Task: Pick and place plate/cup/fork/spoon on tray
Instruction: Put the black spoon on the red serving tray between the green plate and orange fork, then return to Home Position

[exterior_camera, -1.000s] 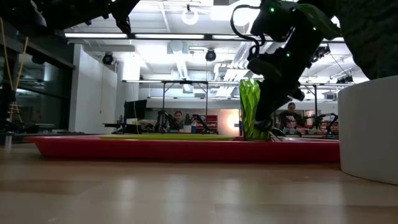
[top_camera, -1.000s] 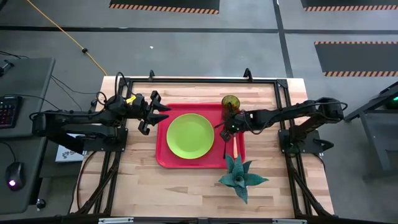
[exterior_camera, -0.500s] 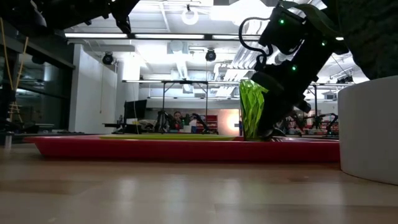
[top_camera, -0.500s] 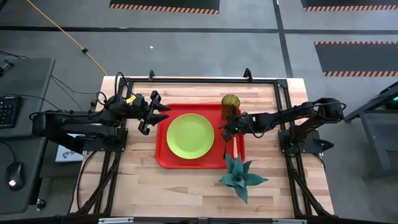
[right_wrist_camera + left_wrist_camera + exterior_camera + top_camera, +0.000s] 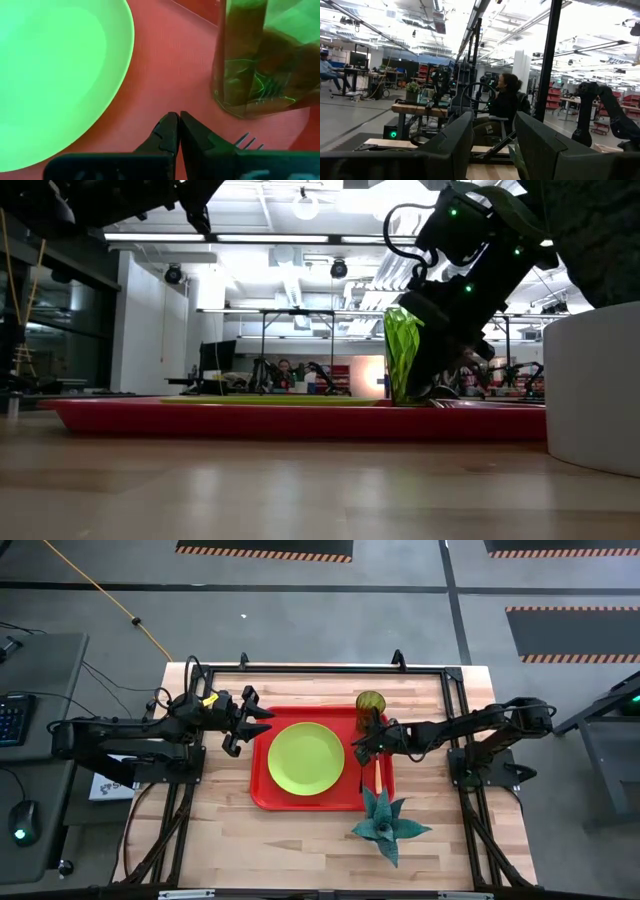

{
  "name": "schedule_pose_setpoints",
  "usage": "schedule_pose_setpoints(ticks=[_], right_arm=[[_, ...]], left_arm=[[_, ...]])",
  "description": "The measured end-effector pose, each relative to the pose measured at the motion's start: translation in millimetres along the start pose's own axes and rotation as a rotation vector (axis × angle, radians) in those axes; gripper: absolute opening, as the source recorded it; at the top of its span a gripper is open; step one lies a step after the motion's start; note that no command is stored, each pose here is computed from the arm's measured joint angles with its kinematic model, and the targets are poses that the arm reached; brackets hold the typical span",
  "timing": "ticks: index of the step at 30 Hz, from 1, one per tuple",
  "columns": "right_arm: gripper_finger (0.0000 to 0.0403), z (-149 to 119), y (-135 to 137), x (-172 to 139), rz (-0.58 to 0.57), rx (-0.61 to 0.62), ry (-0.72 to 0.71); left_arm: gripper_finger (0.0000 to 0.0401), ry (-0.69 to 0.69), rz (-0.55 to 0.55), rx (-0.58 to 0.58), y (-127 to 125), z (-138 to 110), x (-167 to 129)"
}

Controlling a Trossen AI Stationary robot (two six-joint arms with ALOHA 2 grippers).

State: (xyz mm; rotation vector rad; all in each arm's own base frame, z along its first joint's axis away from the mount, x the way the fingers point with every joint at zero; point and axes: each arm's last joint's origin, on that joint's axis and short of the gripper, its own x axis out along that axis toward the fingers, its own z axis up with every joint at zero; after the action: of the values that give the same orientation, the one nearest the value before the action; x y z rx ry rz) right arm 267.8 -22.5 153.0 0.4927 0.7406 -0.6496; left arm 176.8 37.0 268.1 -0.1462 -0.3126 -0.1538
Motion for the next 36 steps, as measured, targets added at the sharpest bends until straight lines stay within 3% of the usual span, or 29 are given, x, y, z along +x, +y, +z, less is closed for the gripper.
schedule_pose_setpoints(ticks=[24, 36], right_arm=[[0.0001, 0.3, -1.1, 0.4, -0.002, 0.02, 0.006], [0.0074, 1.5, -2.9, 1.1, -0.006, 0.025, 0.008]], left_arm=[[0.0142, 0.003, 0.001, -0.001, 0.1, -0.4, -0.1], [0.0142, 0.003, 0.001, -0.001, 0.1, -0.4, -0.1]])
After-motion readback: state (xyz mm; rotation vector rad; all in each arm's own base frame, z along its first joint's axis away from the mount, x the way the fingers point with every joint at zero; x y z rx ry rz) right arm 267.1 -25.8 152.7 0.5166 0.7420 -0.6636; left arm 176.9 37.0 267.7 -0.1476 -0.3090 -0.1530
